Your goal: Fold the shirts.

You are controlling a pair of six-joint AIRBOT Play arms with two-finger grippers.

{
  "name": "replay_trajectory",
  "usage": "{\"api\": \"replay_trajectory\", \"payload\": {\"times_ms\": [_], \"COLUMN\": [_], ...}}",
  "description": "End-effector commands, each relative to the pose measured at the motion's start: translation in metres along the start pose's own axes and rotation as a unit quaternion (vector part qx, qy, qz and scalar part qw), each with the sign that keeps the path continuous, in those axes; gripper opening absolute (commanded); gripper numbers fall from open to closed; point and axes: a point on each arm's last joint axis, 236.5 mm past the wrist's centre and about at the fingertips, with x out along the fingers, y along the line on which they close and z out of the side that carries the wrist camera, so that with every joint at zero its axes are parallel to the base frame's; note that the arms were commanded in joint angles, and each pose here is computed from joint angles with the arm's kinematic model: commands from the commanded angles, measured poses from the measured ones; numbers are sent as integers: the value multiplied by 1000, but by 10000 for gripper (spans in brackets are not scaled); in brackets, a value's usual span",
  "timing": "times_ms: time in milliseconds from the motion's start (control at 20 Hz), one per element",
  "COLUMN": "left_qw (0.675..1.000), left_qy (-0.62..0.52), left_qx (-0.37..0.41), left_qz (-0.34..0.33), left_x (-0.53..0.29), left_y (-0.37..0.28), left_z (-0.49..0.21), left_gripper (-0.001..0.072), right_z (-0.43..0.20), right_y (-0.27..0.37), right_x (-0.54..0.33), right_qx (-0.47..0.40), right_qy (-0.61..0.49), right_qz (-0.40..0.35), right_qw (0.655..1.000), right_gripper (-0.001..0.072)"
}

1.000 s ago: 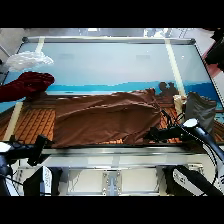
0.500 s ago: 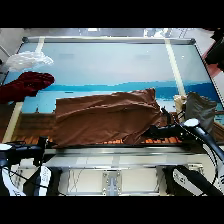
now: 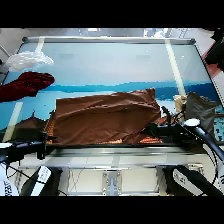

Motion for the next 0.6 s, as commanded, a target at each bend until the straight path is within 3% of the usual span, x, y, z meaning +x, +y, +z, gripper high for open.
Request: {"api": "replay_trajectory", "payload": {"times_ms": [0,50,100,350,550], "left_qw": [1000,1000,1000,985,940], "left_qy": [-1,-1,0,-67,-137], "left_qx": [1,7,25,137,278], "left_qz": [5,2,-8,-84,-142], "left_x": [5,4,3,-39,-96], "left_y": [4,2,-3,-62,-138], "left_z": [5,5,3,15,10], "left_gripper": [397,154,16,12,9], "right_z": [4,4,4,11,46], "right_y": [8,9,11,38,61], "right_x": [0,0,-1,-23,-62], "right_qx": [4,5,5,-52,-118], "right_qy": [-8,-9,-9,-57,-135], "right_qz": [16,18,21,18,-39], "right_qw": [1000,1000,1000,997,983], "right_gripper": [20,20,20,17,15]}}
